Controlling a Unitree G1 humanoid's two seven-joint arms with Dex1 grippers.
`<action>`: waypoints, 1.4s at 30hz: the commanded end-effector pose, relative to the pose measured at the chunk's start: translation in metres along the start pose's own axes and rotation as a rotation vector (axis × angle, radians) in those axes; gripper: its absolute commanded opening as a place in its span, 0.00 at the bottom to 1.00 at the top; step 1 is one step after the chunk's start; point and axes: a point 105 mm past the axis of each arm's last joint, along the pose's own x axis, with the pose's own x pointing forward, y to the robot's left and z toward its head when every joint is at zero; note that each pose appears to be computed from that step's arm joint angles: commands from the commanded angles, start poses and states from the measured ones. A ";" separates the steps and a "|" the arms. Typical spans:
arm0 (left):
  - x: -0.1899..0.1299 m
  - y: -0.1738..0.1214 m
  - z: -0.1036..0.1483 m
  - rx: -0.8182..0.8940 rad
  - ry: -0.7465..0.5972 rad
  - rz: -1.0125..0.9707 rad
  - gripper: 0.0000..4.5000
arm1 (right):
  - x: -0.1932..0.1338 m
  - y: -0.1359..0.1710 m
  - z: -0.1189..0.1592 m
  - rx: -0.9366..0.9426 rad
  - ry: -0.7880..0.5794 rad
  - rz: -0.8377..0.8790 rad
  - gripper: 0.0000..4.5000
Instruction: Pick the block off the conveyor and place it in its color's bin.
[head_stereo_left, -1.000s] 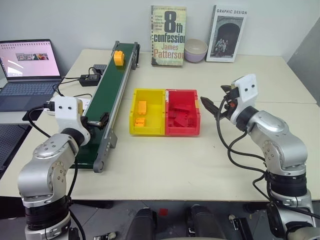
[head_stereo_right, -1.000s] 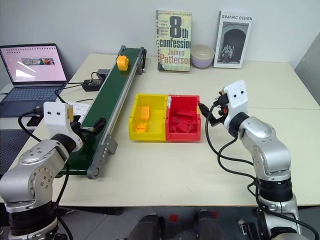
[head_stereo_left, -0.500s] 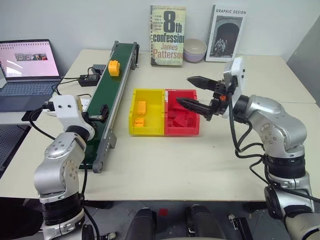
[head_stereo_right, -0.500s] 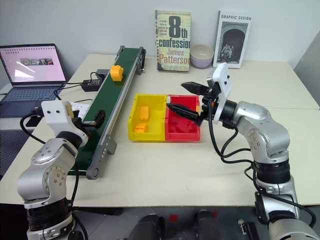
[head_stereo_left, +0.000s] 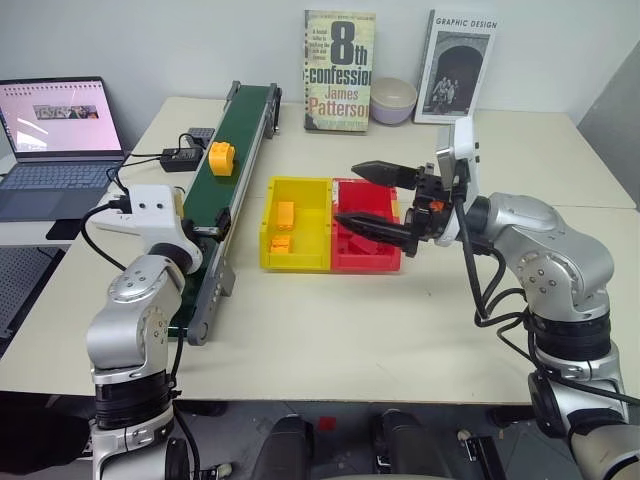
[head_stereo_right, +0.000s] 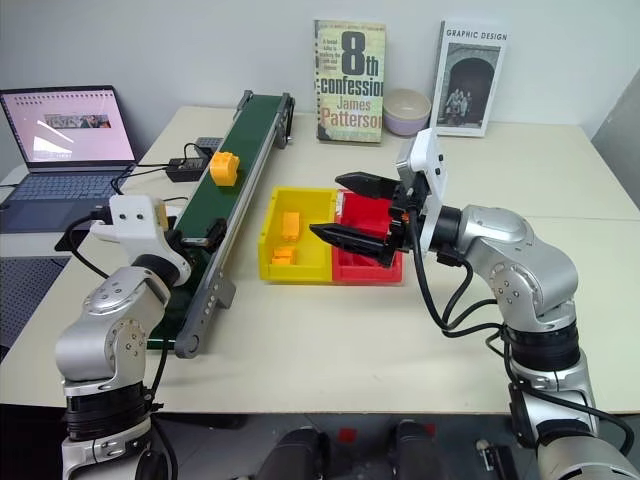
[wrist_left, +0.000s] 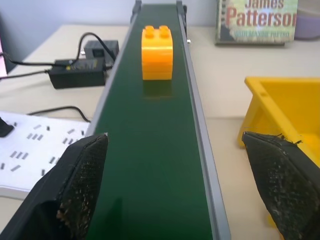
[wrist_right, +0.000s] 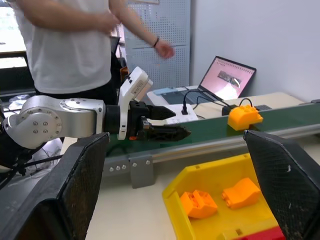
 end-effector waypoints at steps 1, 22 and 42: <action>0.007 0.000 0.019 0.030 -0.064 -0.005 0.99 | -0.002 0.005 0.011 -0.047 -0.026 -0.010 1.00; 0.018 0.017 0.003 -0.027 -0.005 0.073 0.91 | -0.008 0.010 0.017 -0.054 -0.022 -0.023 1.00; 0.003 0.003 0.022 -0.050 -0.006 0.062 0.34 | -0.011 0.002 0.016 -0.071 -0.014 -0.054 1.00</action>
